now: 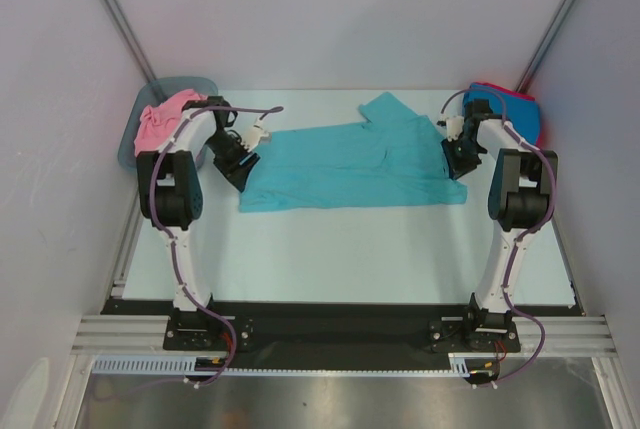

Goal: Fold and stack the t-shirts
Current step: Fold the tshirt

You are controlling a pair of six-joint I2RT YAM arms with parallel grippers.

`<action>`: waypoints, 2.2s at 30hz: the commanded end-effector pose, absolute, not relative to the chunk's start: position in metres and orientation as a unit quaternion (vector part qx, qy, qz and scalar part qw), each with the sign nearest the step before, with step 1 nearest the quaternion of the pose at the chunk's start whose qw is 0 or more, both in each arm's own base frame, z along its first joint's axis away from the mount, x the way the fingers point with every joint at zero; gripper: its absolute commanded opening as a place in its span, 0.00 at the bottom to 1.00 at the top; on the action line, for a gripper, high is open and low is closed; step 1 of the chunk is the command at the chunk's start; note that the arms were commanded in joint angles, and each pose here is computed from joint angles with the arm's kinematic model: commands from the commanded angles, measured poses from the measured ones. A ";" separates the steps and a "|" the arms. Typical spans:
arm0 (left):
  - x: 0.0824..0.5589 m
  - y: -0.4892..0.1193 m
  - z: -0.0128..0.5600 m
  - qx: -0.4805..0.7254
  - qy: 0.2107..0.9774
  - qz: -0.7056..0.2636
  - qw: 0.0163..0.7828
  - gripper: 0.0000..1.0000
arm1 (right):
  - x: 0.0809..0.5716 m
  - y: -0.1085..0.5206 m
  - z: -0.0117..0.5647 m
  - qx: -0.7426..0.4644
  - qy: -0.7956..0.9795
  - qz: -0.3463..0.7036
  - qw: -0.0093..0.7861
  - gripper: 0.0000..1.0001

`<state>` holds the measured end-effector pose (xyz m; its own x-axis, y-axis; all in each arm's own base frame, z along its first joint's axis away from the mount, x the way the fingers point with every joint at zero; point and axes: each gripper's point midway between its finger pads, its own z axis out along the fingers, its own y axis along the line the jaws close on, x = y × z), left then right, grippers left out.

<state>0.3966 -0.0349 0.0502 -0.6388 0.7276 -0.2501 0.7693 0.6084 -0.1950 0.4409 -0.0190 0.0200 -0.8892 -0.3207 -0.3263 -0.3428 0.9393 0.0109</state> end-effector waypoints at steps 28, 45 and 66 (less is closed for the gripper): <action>0.350 -0.048 0.034 0.554 0.826 -0.099 0.021 0.54 | 0.429 -0.012 0.040 -0.175 0.969 0.033 0.174 0.24; 0.326 -0.060 0.029 0.556 0.818 -0.146 -0.001 0.23 | 0.433 -0.012 0.038 -0.177 0.968 0.032 0.173 0.23; 0.304 -0.047 0.012 0.575 0.805 -0.134 -0.063 0.00 | 0.434 -0.022 0.035 -0.170 0.970 0.026 0.170 0.22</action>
<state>0.3249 -0.0549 0.0166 -0.3813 0.9181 -0.1084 0.9060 0.3477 -0.2415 0.4294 -0.0167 0.0214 -0.8900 -0.3251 -0.3197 -0.3467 0.9379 0.0111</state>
